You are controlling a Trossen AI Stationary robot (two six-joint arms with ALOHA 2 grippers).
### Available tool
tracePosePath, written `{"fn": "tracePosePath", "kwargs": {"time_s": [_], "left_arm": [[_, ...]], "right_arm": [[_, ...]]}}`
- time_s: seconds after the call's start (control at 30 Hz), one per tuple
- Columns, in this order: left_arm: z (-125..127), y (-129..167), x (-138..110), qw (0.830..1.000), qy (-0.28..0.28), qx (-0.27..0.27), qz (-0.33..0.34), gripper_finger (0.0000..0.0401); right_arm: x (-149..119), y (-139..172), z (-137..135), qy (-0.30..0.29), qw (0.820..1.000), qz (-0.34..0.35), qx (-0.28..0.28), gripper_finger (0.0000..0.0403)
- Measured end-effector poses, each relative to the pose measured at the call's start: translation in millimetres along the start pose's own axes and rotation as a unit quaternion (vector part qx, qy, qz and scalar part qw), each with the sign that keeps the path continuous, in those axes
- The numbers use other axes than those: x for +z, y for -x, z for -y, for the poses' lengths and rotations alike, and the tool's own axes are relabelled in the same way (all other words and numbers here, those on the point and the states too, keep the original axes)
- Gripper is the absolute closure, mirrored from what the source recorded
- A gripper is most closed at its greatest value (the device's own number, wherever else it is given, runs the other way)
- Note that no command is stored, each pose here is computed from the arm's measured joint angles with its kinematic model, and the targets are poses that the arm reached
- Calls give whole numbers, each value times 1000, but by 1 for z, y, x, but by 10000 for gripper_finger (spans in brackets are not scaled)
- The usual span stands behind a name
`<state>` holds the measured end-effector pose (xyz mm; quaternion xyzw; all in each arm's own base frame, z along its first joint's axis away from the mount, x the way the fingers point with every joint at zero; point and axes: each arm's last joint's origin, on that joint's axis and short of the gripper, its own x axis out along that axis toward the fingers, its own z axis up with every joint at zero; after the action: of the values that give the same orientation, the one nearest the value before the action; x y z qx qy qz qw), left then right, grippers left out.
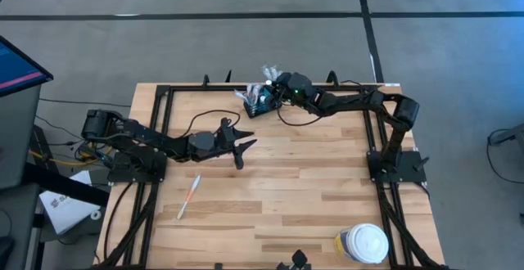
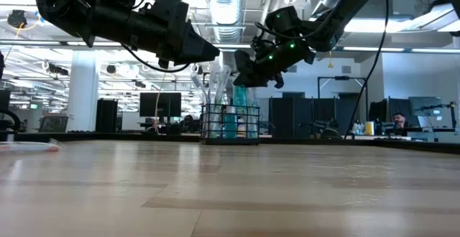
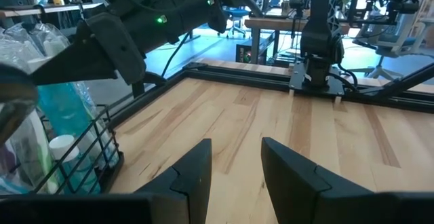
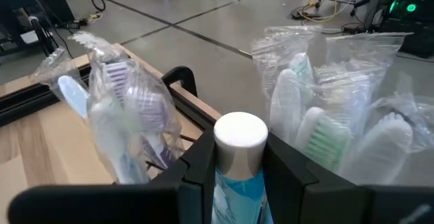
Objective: Pick & Place toothbrushing station
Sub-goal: Put the blue mouthwash into the black wire organizer
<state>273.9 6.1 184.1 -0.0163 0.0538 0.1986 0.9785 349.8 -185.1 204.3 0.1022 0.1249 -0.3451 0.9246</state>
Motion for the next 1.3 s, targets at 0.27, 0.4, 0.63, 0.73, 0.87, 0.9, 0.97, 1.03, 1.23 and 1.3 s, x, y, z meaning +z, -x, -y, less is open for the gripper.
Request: {"fn": "tracePosePath", "kwargs": {"time_s": [0.27,0.4,0.63,0.73,0.87,0.9,0.97,1.03,1.23,1.3], "left_arm": [[0,0,0,1000,2,0,1,280],[0,0,0,1000,2,-2,1,280],[0,0,0,1000,2,-2,1,280],[0,0,0,1000,2,-1,1,280],[0,0,0,1000,2,-1,0,280],[0,0,0,1000,2,-1,0,280],[0,0,0,1000,2,-1,0,280],[0,0,0,1000,2,-1,0,280],[0,0,0,1000,2,0,0,280],[0,0,0,1000,2,0,0,280]], "right_arm": [[-14,-9,-1,-9,1000,-13,-1,321],[-27,-16,-3,-5,1000,-24,-1,321],[-40,-24,-3,-13,999,-35,-1,321],[-43,-26,-3,-15,999,-32,0,321],[-43,-26,-3,-18,999,-32,0,321],[-43,-26,-3,-17,999,-32,0,321],[-43,-26,-3,-17,999,-32,1,321],[-43,-26,-4,-17,999,-33,1,321],[-44,-26,-6,-15,999,-34,4,292],[-44,-26,-6,-15,999,-35,4,290]]}}
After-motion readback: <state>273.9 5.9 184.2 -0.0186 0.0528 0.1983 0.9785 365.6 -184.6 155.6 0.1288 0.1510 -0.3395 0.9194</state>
